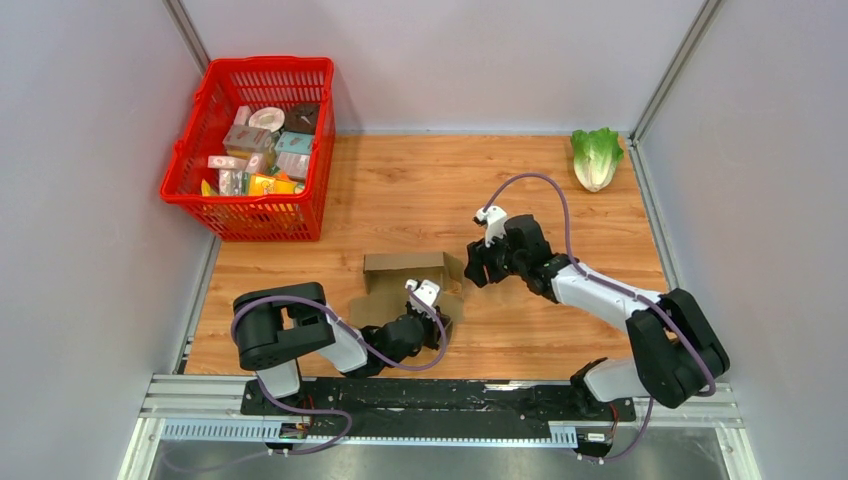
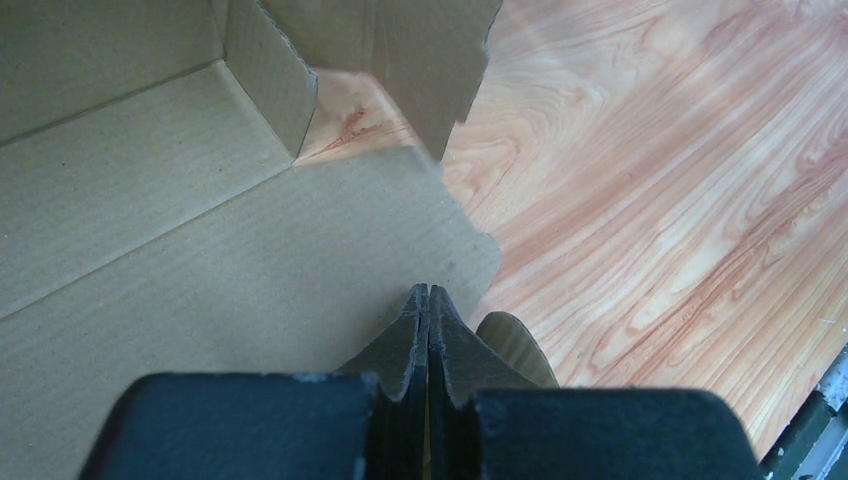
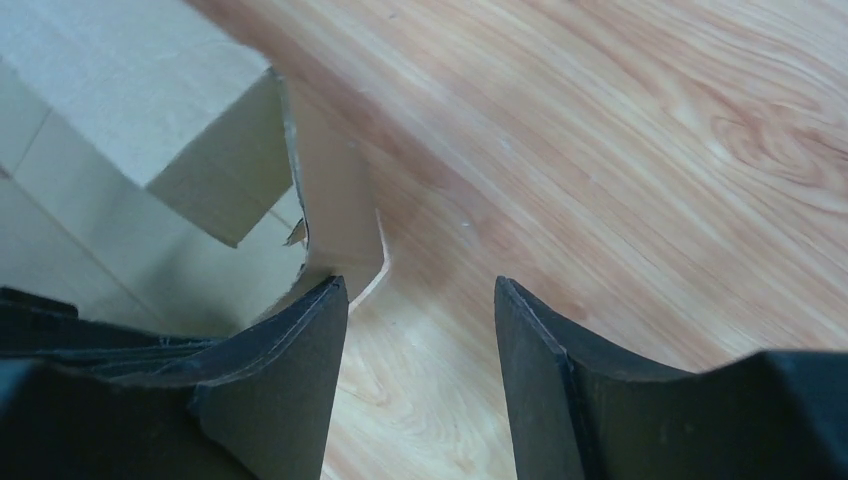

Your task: Fold the paper box

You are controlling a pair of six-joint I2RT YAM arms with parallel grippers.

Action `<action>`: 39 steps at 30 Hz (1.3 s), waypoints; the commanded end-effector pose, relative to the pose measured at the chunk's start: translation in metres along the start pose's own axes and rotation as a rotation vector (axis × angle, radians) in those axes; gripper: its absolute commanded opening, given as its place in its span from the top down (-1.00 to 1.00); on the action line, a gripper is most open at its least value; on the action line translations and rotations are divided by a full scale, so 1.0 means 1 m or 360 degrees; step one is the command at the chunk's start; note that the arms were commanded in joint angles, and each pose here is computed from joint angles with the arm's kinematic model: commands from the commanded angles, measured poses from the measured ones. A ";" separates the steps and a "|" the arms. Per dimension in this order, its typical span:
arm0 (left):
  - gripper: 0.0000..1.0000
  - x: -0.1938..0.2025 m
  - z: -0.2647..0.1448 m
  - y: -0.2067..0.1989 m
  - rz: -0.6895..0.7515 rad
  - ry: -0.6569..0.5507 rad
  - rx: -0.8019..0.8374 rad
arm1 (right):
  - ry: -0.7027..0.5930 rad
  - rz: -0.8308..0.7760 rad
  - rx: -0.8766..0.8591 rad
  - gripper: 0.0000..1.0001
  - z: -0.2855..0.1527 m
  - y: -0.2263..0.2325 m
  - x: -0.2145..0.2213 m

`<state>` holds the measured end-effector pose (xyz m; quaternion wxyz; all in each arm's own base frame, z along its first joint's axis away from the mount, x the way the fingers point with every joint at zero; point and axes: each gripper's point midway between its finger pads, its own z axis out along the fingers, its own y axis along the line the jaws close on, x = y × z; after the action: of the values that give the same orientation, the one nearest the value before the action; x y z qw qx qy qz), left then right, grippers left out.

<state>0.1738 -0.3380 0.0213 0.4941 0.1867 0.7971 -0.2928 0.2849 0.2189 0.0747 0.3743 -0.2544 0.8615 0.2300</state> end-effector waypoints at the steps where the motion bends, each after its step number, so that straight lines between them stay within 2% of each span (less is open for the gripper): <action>1: 1.00 0.008 -0.002 0.005 0.0020 0.0020 -0.0014 | -0.0074 -0.0204 -0.0279 -0.17 0.010 0.032 -0.010; 10: 1.00 0.010 -0.001 0.005 0.0022 0.0030 -0.0014 | -0.0227 -0.0306 -0.0333 -0.18 0.005 0.055 -0.019; 24: 1.00 0.009 -0.003 0.007 0.0026 0.0025 -0.0017 | -0.0429 -0.0364 -0.0284 -0.15 0.033 0.087 -0.040; 28: 1.00 0.011 -0.003 0.007 0.0040 0.0033 -0.0012 | -0.0449 -0.0270 -0.0176 -0.01 0.041 0.087 -0.041; 35: 1.00 -0.008 -0.014 -0.001 0.0063 -0.0059 0.0085 | -0.0489 -0.0198 -0.0021 0.21 0.047 0.072 -0.032; 38: 0.91 -0.018 -0.023 -0.004 0.0057 -0.0099 0.0136 | -0.0492 -0.0201 -0.0020 0.27 0.048 0.073 -0.030; 39: 0.79 -0.021 -0.027 -0.005 0.0053 -0.0114 0.0148 | -0.0500 -0.0200 -0.0020 0.28 0.048 0.072 -0.032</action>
<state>0.1676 -0.3236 0.0241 0.5010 0.2056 0.7874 -0.2945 0.2706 0.3113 0.0734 0.4788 -0.3002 0.7839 0.2571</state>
